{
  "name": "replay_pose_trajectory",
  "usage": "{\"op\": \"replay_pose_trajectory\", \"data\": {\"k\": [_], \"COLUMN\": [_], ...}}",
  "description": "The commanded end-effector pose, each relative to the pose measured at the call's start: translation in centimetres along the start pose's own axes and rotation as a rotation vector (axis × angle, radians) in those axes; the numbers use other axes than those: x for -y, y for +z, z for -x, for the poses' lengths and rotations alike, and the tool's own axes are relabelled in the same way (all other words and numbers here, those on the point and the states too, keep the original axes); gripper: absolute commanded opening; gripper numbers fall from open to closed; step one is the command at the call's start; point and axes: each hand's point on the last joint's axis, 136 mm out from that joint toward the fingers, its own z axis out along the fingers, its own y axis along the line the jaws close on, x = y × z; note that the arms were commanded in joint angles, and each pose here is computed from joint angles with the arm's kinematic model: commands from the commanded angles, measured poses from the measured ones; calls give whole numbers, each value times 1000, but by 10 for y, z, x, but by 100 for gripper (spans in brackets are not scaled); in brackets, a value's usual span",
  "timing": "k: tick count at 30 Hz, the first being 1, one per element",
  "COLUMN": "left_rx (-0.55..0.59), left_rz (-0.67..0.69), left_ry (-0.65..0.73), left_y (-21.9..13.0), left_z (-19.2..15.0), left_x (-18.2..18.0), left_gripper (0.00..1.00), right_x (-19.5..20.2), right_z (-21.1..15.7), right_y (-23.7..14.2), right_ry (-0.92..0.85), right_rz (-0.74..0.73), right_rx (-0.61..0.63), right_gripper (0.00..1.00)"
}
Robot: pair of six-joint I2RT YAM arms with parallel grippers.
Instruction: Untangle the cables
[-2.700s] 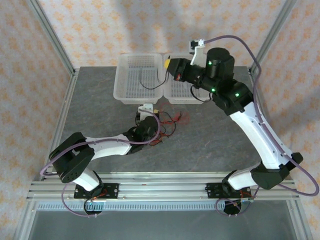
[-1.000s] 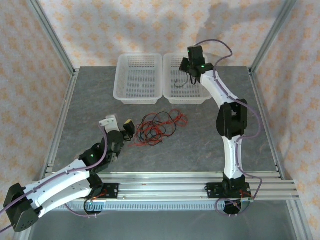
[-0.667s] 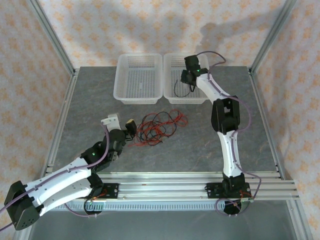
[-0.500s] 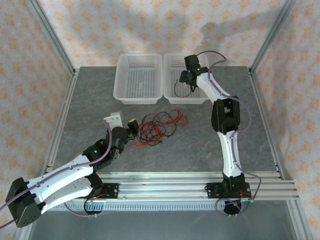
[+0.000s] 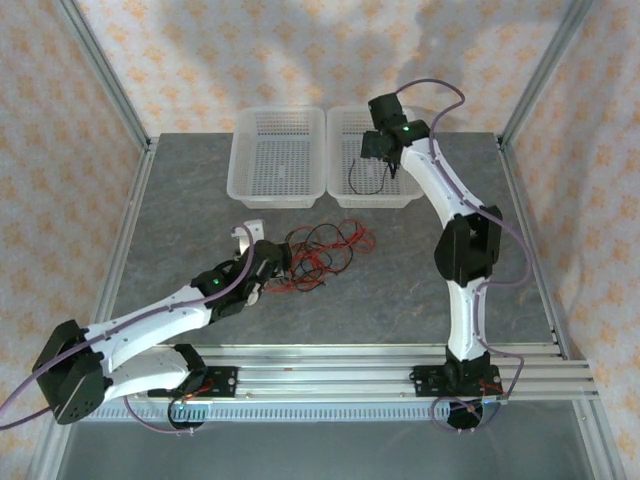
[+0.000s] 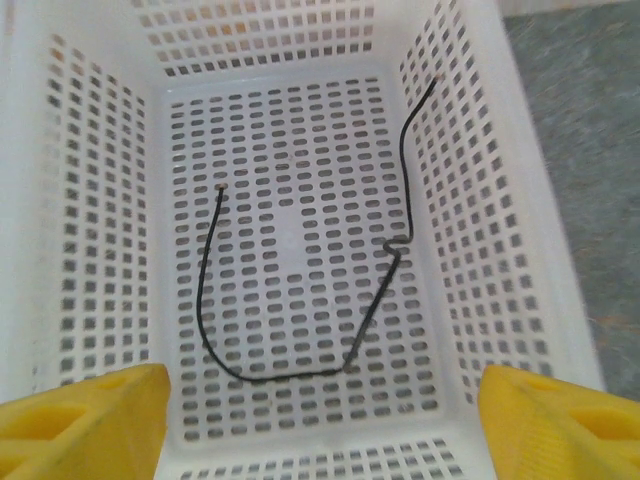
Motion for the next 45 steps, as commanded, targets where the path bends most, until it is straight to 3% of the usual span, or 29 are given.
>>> {"op": "replay_pose_trajectory", "data": {"k": [1, 7, 13, 18, 31, 35, 40, 45], "left_rx": [-70, -163, -241, -204, -215, -196, -129, -59], "left_rz": [60, 127, 99, 50, 192, 224, 203, 126], "left_ry": [-17, -24, -46, -17, 233, 267, 244, 186], "left_y": [5, 23, 40, 50, 101, 112, 108, 83], "left_z": [-8, -22, -34, -24, -18, -11, 12, 44], "left_x": [-8, -22, -18, -3, -4, -2, 10, 27], "left_gripper": [70, 65, 56, 55, 50, 38, 0, 0], "right_x": [16, 21, 33, 42, 45, 46, 39, 12], "right_z": [-3, -5, -28, -54, -103, -109, -126, -155], "right_y": [-42, -104, -140, -146, -137, -138, -132, -119], "right_ry": [-58, -41, 3, 40, 114, 127, 157, 193], "right_rz": [-81, -17, 74, 112, 189, 201, 259, 395], "right_rx": [27, 107, 156, 150, 101, 98, 63, -9], "right_gripper": [80, 77, 72, 70, 70, 69, 64, 60]}}
